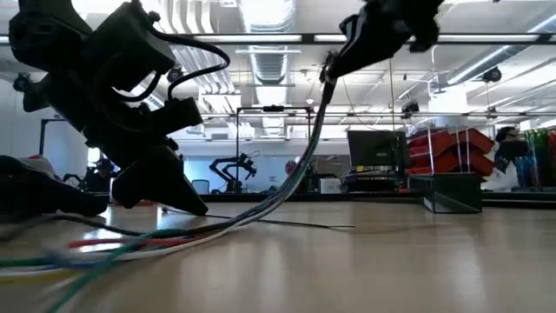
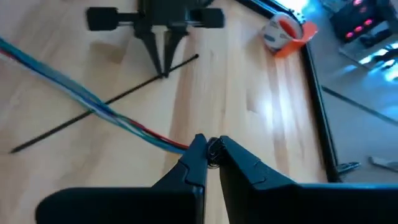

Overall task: Ziptie cables
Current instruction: Wrap the zip tie around the cable bundle

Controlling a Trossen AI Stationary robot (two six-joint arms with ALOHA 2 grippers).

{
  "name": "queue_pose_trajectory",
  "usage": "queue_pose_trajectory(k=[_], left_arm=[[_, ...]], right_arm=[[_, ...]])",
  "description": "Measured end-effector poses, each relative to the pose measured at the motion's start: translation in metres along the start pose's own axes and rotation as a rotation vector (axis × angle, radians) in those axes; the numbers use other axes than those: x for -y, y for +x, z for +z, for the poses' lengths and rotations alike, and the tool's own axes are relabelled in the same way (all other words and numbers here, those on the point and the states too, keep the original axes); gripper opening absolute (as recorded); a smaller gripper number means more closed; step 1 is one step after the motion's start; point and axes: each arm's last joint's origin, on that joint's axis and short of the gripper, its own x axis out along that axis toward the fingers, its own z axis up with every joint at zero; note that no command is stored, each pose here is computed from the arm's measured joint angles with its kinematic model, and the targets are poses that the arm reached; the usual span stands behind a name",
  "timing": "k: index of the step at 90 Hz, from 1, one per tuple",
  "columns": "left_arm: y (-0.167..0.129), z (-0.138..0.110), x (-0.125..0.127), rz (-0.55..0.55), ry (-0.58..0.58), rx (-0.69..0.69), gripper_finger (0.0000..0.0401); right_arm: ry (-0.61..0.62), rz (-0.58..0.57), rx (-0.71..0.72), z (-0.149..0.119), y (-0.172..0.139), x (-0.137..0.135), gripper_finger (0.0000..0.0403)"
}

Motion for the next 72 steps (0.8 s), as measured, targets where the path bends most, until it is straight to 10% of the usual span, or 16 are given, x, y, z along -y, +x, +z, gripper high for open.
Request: queue_pose_trajectory(k=[41,72], left_arm=[[0.0,0.0,0.0,0.002,-0.002,0.007,0.0022],[0.0,0.0,0.0,0.002,-0.007,0.008,0.0022]], right_arm=[[-0.209,0.049,-0.222,-0.056,0.06,-0.001,0.0018],[-0.271,-0.119,-0.429,-0.068,0.051,0.007,0.0145]])
